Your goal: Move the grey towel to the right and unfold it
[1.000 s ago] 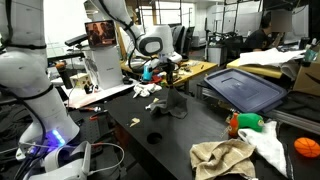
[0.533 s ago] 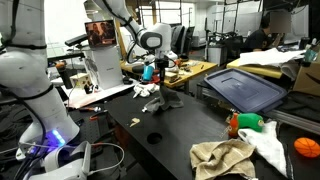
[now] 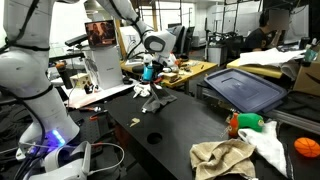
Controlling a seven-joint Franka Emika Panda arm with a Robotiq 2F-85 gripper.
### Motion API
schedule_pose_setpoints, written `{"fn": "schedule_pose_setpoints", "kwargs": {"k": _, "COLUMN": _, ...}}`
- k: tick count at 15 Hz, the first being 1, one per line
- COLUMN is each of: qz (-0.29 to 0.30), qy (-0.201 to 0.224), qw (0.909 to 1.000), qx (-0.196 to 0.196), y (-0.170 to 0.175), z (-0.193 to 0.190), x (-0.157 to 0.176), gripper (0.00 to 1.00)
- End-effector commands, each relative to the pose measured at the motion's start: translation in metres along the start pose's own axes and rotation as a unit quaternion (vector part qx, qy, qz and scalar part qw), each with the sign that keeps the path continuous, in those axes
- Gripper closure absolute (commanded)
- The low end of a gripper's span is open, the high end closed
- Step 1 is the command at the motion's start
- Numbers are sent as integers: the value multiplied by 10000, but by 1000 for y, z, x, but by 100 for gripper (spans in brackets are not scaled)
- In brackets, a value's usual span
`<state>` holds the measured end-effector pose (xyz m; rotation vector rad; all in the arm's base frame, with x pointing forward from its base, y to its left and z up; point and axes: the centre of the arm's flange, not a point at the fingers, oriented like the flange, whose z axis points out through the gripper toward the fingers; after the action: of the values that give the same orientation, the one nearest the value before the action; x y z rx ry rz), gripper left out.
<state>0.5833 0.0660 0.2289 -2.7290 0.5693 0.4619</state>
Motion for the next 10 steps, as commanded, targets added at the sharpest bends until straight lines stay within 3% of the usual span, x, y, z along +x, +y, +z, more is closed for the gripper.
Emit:
{"fn": "schedule_pose_setpoints", "kwargs": {"k": 1, "qz": 2, "qy": -783, "qw": 9955, "qx": 541, "y": -15, "z": -5, "x": 12, "gripper": 86}}
{"fn": "schedule_pose_setpoints", "kwargs": {"k": 2, "qz": 0, "qy": -856, "qw": 9946, "qx": 585, "y": -17, "z": -5, "x": 12, "gripper": 72}}
{"fn": "schedule_pose_setpoints", "kwargs": {"k": 8, "qz": -275, "qy": -1344, "qw": 9887, "qx": 599, "y": -8, "z": -10, "x": 5, "gripper": 27}}
{"fn": "schedule_pose_setpoints", "kwargs": {"k": 10, "qz": -682, "qy": -1357, "qw": 9880, "qx": 267, "y": 8, "z": -11, "x": 3, "gripper": 12}}
